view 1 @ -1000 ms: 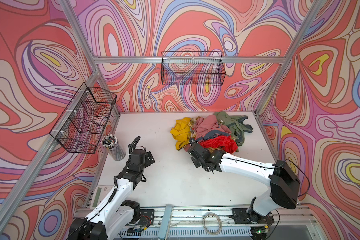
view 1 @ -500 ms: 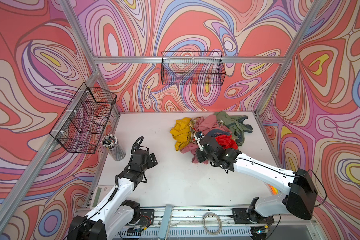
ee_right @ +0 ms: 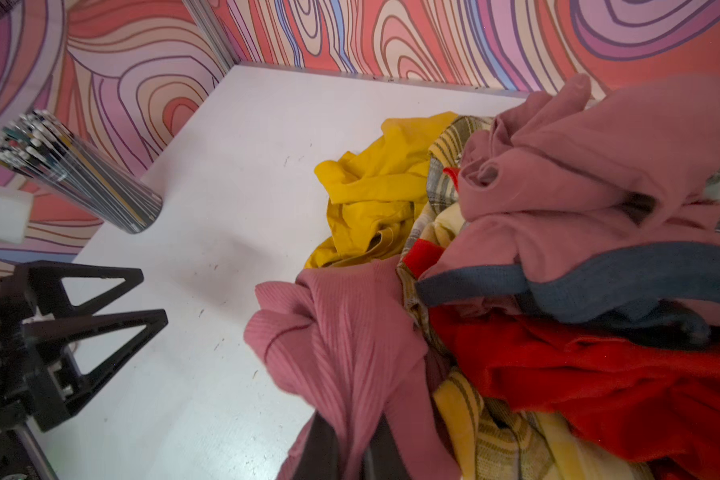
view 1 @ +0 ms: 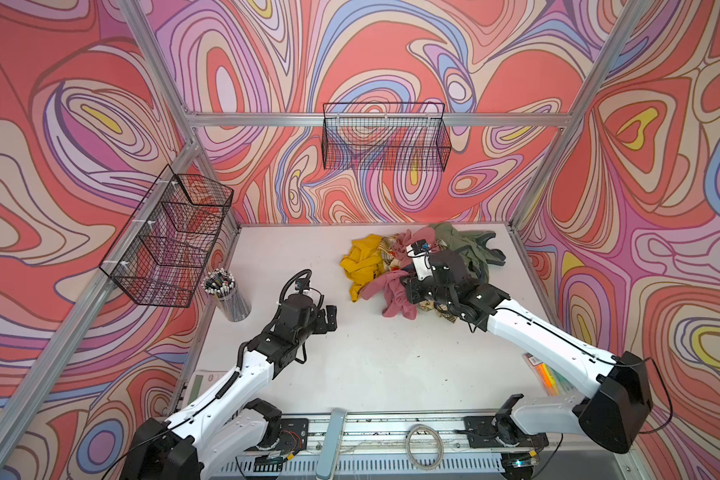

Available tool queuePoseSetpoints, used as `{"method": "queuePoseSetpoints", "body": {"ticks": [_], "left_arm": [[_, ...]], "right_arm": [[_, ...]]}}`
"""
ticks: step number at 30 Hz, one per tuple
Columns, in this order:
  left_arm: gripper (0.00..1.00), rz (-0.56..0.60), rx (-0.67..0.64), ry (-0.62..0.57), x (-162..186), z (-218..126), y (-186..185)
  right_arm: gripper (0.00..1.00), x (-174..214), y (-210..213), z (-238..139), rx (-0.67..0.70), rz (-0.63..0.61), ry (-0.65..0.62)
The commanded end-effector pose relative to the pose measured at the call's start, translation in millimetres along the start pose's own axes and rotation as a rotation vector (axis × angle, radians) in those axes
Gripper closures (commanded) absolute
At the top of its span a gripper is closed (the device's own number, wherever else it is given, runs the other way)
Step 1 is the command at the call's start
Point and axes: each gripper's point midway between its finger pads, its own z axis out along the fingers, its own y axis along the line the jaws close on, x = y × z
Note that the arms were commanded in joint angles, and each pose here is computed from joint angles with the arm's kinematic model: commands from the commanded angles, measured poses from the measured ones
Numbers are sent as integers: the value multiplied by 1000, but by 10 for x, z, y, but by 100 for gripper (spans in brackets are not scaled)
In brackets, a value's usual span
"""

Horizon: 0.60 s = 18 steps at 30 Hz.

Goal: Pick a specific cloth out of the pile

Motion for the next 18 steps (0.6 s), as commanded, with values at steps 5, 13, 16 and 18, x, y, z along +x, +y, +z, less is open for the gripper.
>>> {"method": "queuePoseSetpoints", "body": {"ticks": [5, 13, 16, 18], "left_arm": [[4, 110, 211, -88, -348, -145, -659], [7, 165, 536, -54, -560, -200, -1511], [10, 195, 621, -1, -516, -143, -1803], [12, 213, 641, 33, -439, -69, -1947]], "right_arm": [[100, -436, 58, -165, -167, 129, -141], [100, -211, -135, 57, -167, 212, -100], [100, -176, -216, 81, -169, 242, -108], [100, -149, -280, 92, -166, 262, -109]]}}
